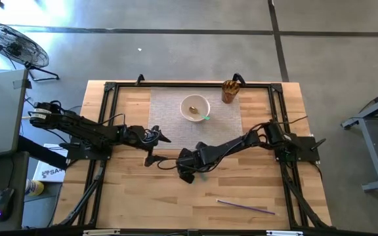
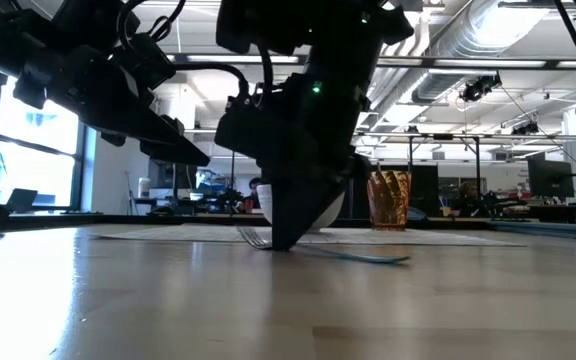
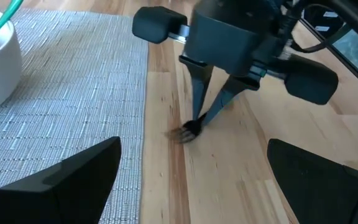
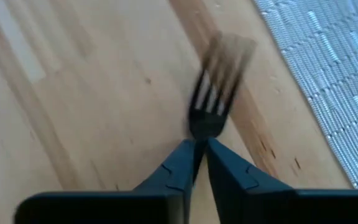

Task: Pick & Place Utensil
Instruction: Put the blue fork into the white bowl on the gray mat

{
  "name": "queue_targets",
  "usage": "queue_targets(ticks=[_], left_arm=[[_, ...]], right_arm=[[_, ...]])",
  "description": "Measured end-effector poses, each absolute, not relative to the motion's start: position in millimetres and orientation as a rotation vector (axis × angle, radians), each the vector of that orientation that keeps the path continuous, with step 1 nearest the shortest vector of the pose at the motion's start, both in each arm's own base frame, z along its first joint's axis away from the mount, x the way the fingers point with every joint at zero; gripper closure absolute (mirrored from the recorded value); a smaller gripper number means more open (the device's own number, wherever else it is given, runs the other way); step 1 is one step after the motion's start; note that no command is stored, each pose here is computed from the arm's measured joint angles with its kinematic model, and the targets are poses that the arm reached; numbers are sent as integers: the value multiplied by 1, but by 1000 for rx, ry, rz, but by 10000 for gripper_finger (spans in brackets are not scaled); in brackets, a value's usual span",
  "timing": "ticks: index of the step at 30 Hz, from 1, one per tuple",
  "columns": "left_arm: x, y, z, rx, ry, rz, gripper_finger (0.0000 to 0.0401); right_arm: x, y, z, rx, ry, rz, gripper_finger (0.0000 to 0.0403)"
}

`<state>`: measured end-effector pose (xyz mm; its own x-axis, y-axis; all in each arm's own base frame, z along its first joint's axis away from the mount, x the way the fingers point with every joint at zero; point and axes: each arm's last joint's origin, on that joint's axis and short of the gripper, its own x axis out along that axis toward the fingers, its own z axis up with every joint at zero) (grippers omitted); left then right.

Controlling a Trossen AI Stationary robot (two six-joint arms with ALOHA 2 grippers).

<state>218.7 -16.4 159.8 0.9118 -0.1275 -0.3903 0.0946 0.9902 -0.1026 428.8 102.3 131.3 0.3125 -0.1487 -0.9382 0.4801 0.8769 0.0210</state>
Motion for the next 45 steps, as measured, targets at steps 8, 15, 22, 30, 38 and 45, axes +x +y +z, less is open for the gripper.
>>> queue_targets(ticks=[8,15,22,30,38,45], left_arm=[[219,-16,160,-82,407,-114,2],[219,-16,160,-82,407,-114,2],[219,-16,160,-82,407,-114,2],[219,-16,160,-82,408,-114,2],[219,-16,160,-82,407,-114,2],[219,-16,160,-82,408,-114,2]], right_arm=[[427,105,141,106,1231,-155,388],[427,109,141,-34,1241,-30,348],[423,109,142,28,1267,-80,332],[416,129,144,-70,1209,-212,340],[415,157,154,-151,1036,-252,327],[417,163,166,-218,911,-320,316]])
